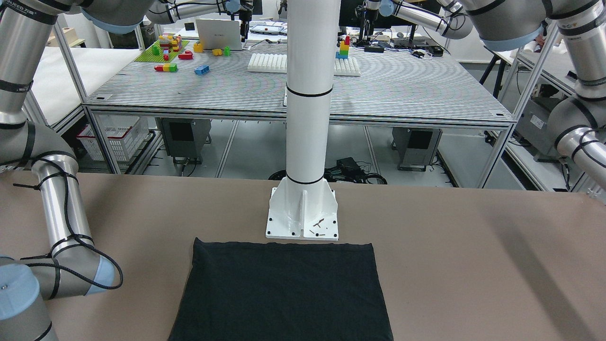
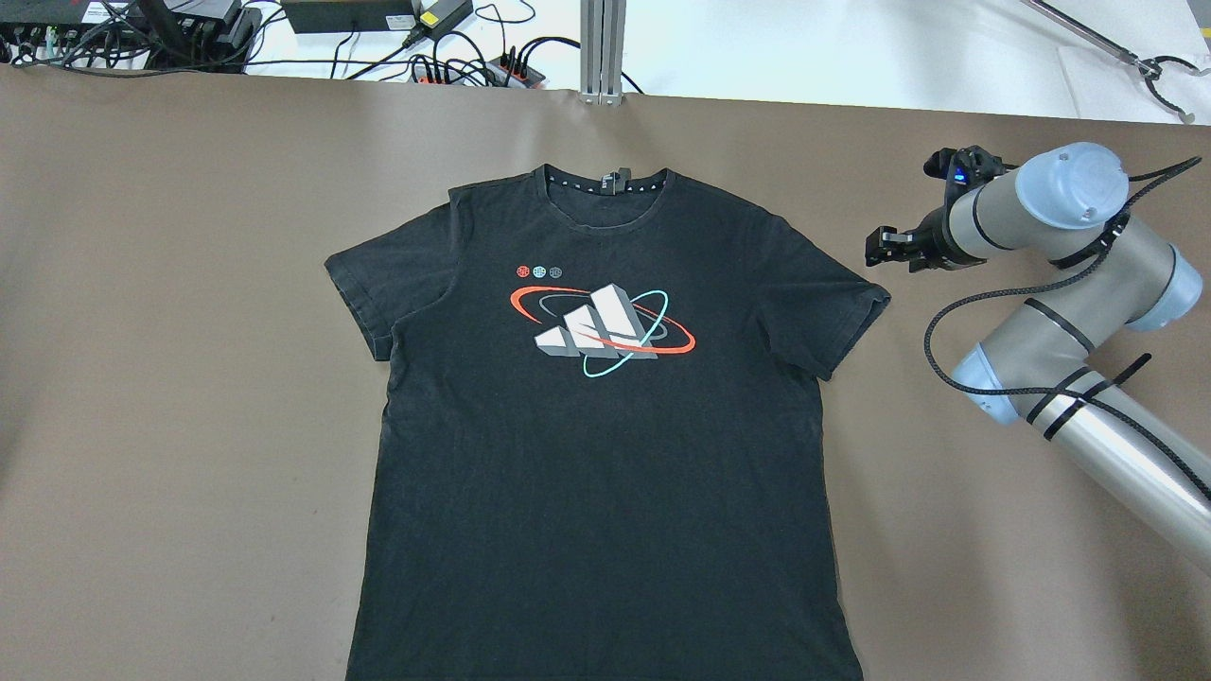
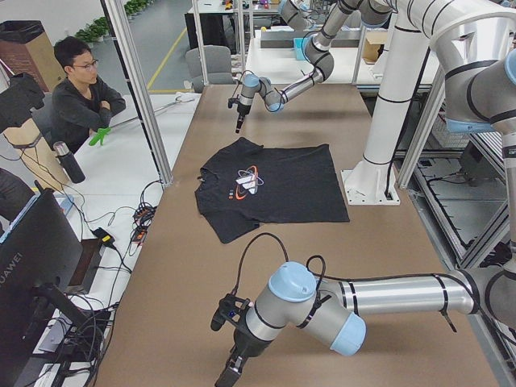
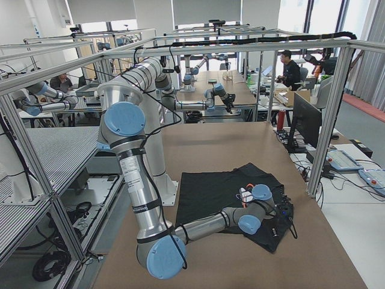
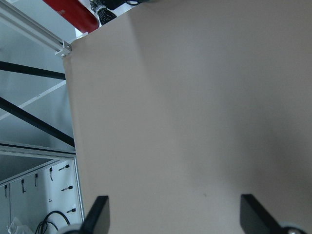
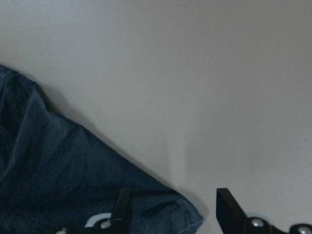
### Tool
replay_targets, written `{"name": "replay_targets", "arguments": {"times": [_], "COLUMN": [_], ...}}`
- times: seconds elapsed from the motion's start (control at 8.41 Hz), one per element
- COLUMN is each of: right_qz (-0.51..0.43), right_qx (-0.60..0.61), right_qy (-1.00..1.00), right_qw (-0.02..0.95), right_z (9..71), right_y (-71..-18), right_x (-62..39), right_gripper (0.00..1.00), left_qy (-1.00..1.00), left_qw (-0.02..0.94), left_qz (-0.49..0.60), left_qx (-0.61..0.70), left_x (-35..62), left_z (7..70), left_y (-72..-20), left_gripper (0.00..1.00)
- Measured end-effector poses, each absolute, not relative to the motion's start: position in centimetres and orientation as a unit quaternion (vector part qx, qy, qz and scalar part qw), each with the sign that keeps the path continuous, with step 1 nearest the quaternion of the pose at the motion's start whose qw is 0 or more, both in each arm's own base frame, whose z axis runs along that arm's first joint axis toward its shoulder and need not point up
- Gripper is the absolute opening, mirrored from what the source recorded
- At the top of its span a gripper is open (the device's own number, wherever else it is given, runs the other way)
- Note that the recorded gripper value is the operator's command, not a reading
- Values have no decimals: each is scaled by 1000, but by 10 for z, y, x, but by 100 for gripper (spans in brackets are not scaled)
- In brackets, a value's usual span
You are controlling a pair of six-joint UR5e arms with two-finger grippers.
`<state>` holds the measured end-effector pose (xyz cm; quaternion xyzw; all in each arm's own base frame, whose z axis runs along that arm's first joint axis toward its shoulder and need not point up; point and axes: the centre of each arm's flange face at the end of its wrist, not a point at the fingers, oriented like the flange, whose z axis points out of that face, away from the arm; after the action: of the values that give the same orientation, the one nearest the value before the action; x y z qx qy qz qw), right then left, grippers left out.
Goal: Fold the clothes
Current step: 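Move the right gripper over the shirt's sleeve nearest it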
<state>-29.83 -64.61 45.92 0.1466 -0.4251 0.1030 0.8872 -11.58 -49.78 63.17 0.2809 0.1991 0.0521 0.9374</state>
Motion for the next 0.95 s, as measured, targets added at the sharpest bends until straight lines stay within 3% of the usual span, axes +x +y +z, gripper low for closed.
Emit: {"name": "replay_targets", "arguments": {"times": [0.48,0.59,0.71,0.83,0.95], "right_qz": [113,112,112,112,111], "right_qx": [124,120,118,117,116], "right_qy": [-420,-419,-418,-417,-417], "right_qw": [892,893,894,894,895], "right_z": [485,489,492,494,495], "right_y": [-648,-646,-643,-642,-641], "right_x": [-319,-323,-325,-325,-326], "right_gripper": [59,52,36,6,0], "left_qy": [199,199,199,200,200], "left_qw": [936,935,935,935,934], "left_qz": [53,53,54,54,54], "left_qx": [287,288,289,289,290], "left_x": [-116,-116,-116,-116,-116], "left_z": [625,624,623,623,623], "left_y": [-502,-502,-502,-502,-502], "left_gripper": [94,94,94,94,94]}}
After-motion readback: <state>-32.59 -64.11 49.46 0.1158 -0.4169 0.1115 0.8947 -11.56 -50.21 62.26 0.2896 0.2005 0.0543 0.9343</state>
